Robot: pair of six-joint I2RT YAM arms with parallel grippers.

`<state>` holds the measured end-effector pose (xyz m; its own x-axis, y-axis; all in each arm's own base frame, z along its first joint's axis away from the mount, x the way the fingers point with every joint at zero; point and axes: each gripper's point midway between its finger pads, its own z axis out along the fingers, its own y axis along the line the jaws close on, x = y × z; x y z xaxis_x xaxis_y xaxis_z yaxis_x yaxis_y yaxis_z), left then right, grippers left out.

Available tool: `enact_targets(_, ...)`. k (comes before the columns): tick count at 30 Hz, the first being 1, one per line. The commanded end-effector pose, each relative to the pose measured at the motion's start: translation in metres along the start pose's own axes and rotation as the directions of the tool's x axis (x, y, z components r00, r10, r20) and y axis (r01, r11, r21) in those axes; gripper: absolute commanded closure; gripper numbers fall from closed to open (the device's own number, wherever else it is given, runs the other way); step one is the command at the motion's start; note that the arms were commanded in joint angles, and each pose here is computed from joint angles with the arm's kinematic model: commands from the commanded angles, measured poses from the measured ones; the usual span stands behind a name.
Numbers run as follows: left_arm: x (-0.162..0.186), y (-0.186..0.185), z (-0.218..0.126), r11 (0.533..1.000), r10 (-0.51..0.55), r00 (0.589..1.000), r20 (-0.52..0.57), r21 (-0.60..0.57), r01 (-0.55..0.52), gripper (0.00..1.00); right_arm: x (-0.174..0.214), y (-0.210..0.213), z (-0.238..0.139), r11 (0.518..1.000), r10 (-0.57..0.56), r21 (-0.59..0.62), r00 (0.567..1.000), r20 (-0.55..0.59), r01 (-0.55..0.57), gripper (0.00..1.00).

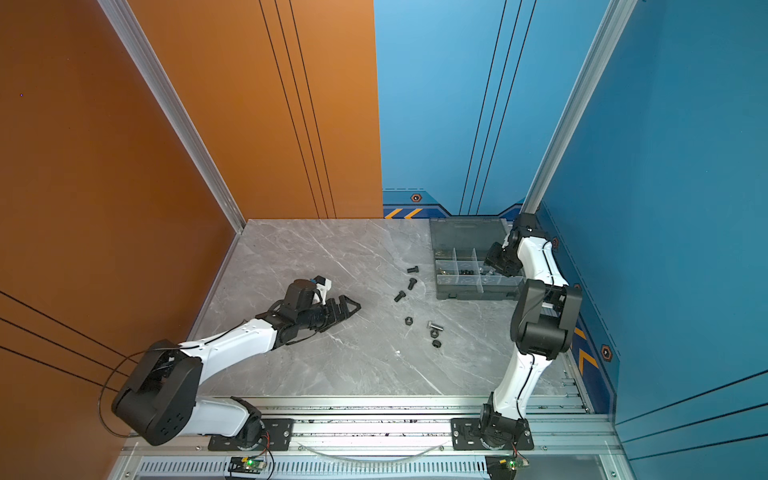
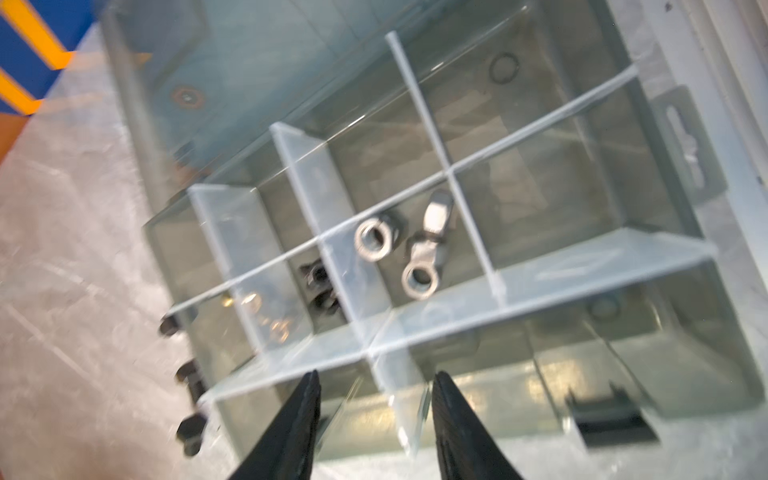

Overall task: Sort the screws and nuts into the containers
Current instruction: 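Open the right gripper to drop the hex nut into a compartment, then move the right gripper back down to the black nut beside the silver bolt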

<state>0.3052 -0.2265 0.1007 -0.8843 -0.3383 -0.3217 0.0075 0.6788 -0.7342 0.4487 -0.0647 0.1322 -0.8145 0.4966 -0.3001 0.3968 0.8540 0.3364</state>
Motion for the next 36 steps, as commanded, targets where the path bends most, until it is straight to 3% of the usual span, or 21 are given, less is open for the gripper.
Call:
enact_targets(1, -0.004, -0.008, -0.003, 1.000, 0.019, 1.000, 0.006, 0.007, -0.019, 0.02, 0.030, 0.018, -0.018, 0.998, -0.054, -0.041, 0.998, -0.020, 0.053, 0.52)
enact_targets(13, -0.001, -0.007, 0.002, 1.000, 0.023, 1.000, -0.005, 0.001, -0.023, 0.02, 0.146, 0.060, -0.040, 0.970, -0.238, -0.069, 0.969, -0.063, 0.233, 0.48)
enact_targets(23, 0.002, -0.008, 0.009, 1.000, 0.024, 0.999, -0.025, 0.008, -0.024, 0.02, 0.245, 0.045, -0.015, 0.954, -0.288, 0.016, 0.933, -0.217, 0.298, 0.46)
enact_targets(36, 0.005, -0.011, 0.015, 1.000, 0.026, 0.999, -0.040, 0.011, -0.026, 0.02, 0.277, 0.040, 0.007, 0.955, -0.265, 0.071, 0.935, -0.233, 0.288, 0.45)
